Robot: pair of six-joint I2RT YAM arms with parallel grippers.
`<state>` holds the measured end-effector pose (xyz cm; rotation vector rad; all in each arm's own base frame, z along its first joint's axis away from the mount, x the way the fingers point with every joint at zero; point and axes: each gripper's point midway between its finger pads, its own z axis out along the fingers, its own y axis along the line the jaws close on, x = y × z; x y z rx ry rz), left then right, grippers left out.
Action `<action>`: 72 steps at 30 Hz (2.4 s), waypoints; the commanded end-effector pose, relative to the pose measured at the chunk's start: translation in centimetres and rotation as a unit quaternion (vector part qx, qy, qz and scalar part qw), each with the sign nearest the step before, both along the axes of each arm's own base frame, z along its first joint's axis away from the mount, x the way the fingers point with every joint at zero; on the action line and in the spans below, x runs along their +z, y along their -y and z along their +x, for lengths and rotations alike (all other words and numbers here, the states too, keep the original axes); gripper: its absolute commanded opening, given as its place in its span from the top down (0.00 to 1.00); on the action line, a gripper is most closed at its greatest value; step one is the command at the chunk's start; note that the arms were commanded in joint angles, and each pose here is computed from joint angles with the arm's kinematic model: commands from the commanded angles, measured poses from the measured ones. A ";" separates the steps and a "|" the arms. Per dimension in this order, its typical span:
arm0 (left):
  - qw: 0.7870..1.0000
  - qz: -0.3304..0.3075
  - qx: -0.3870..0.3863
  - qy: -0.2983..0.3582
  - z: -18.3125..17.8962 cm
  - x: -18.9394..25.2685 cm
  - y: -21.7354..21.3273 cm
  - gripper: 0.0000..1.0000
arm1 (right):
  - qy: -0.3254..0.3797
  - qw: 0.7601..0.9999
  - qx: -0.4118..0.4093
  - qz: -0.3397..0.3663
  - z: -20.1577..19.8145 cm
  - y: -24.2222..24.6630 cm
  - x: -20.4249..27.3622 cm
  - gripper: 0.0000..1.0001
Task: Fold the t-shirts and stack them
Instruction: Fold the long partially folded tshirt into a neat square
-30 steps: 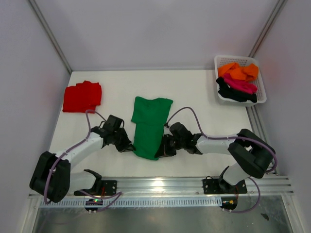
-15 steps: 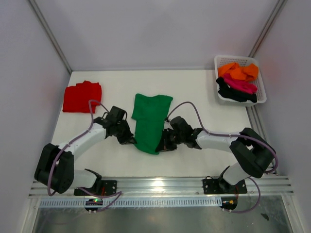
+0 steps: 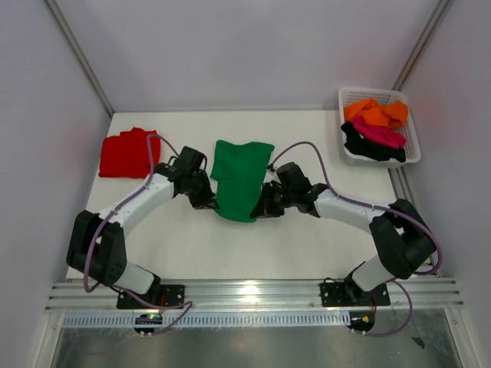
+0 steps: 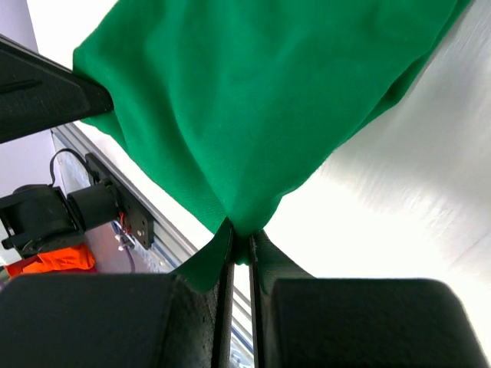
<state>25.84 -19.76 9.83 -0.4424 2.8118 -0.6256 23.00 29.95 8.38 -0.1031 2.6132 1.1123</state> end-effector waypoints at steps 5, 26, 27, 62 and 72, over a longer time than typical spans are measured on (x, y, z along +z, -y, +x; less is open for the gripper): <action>0.999 0.020 -0.011 0.032 3.0 2.7 0.0 1.00 | 0.044 0.999 -0.001 -0.002 3.4 1.0 3.0 0.92; 0.998 0.034 -0.034 0.048 11.8 6.4 1.7 1.00 | 0.073 0.997 -0.022 -0.026 10.9 2.7 5.4 0.93; 0.997 0.036 -0.037 0.049 12.8 6.3 1.9 1.00 | 0.066 0.997 -0.022 -0.028 11.4 2.8 5.0 0.93; 0.987 -0.120 0.012 0.111 26.1 9.9 1.4 1.00 | 0.078 0.995 -0.060 -0.037 23.5 2.2 6.0 0.92; 0.981 -0.165 0.051 0.085 28.8 6.8 2.0 0.99 | 0.071 0.995 -0.065 -0.039 24.3 2.1 4.9 0.92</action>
